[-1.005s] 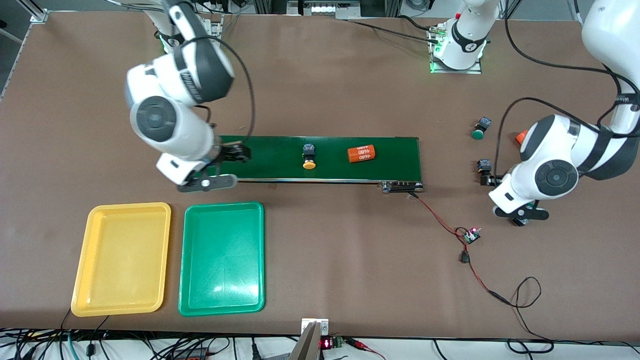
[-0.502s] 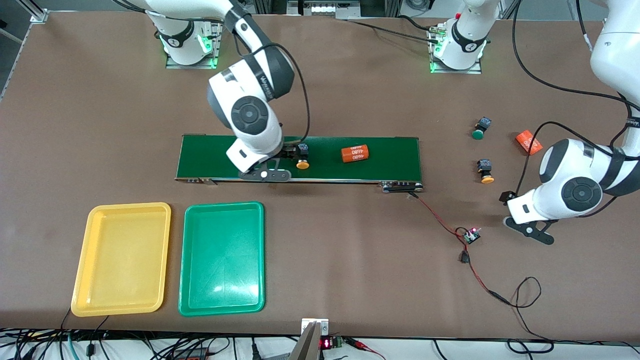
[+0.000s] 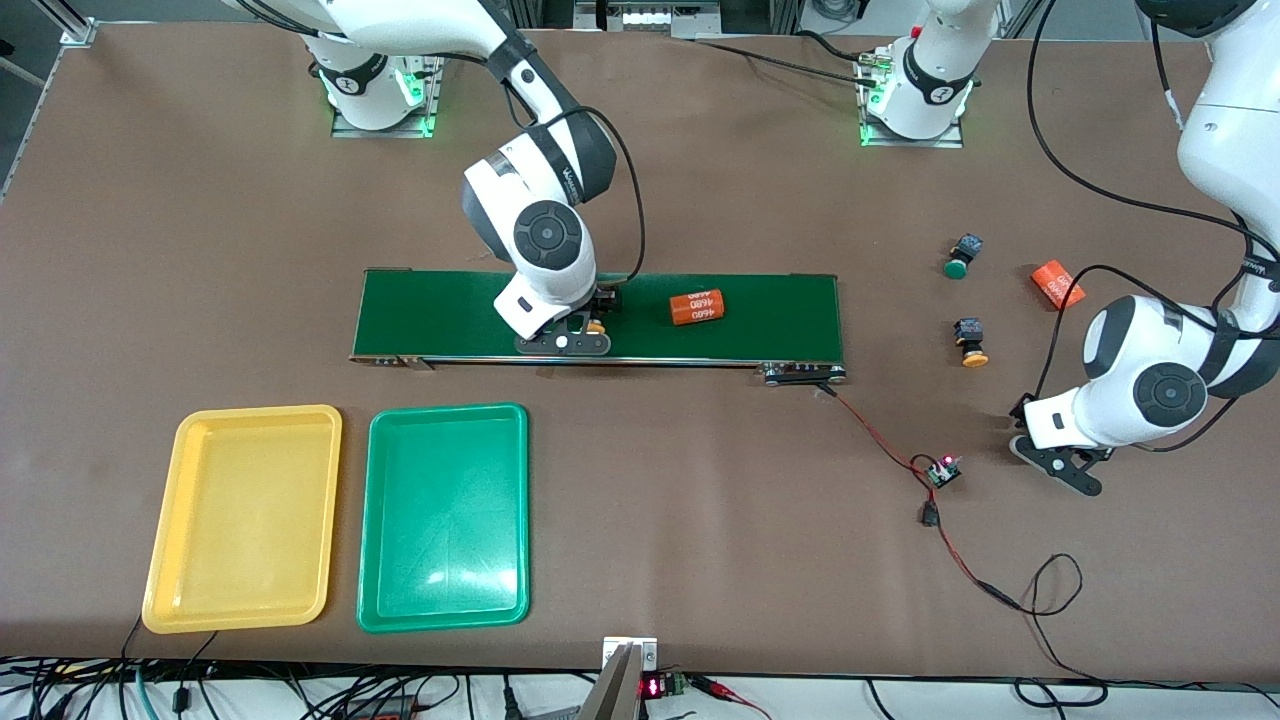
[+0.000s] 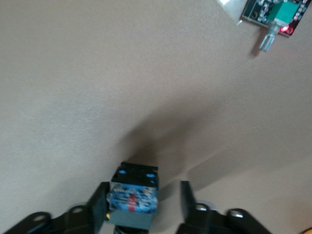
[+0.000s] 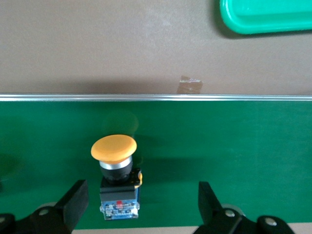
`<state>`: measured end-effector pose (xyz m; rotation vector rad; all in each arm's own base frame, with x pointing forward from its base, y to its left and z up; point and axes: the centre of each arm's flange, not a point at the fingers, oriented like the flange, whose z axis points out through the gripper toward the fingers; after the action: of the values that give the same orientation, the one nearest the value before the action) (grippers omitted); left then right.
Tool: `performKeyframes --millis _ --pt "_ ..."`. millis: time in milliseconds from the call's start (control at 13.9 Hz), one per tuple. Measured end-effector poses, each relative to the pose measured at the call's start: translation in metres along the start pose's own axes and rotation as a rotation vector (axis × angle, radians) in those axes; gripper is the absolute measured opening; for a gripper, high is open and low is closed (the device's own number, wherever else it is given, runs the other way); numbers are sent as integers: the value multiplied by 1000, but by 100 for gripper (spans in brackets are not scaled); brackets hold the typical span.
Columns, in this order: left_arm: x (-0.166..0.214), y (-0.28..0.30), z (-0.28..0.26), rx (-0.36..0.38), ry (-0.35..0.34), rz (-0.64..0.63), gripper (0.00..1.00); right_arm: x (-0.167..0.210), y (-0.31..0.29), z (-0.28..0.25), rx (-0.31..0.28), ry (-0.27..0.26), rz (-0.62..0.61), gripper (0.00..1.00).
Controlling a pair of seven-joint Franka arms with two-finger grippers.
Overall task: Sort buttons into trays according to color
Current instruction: 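Carry the yellow button over the yellow tray while the left gripper places a button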
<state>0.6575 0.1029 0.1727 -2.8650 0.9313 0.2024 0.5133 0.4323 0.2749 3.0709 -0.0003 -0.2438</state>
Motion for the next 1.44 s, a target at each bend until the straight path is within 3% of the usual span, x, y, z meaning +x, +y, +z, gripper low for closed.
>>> performKeyframes --millis 72,215,502,646,861,1220,1435 --pt "0 1 4 -6 -3 0 58 -1 0 3 -3 -2 0 100" --pt "-1 0 4 -7 -4 0 44 -3 0 6 -6 -6 1 100" --pt "9 9 -11 -20 -15 17 42 -5 6 25 -4 1 7 97" --pt "31 38 -44 -58 -43 21 42 -6 10 35 -7 0 10 75" --pt "61 96 -101 -126 -90 -76 42 -4 14 27 -2 10 19 43" --pt "93 193 -145 -320 -131 -277 42 3 38 -35 38 51 53 42" --pt "116 267 -149 -331 -197 -388 42 40 98 -74 70 79 150 42"
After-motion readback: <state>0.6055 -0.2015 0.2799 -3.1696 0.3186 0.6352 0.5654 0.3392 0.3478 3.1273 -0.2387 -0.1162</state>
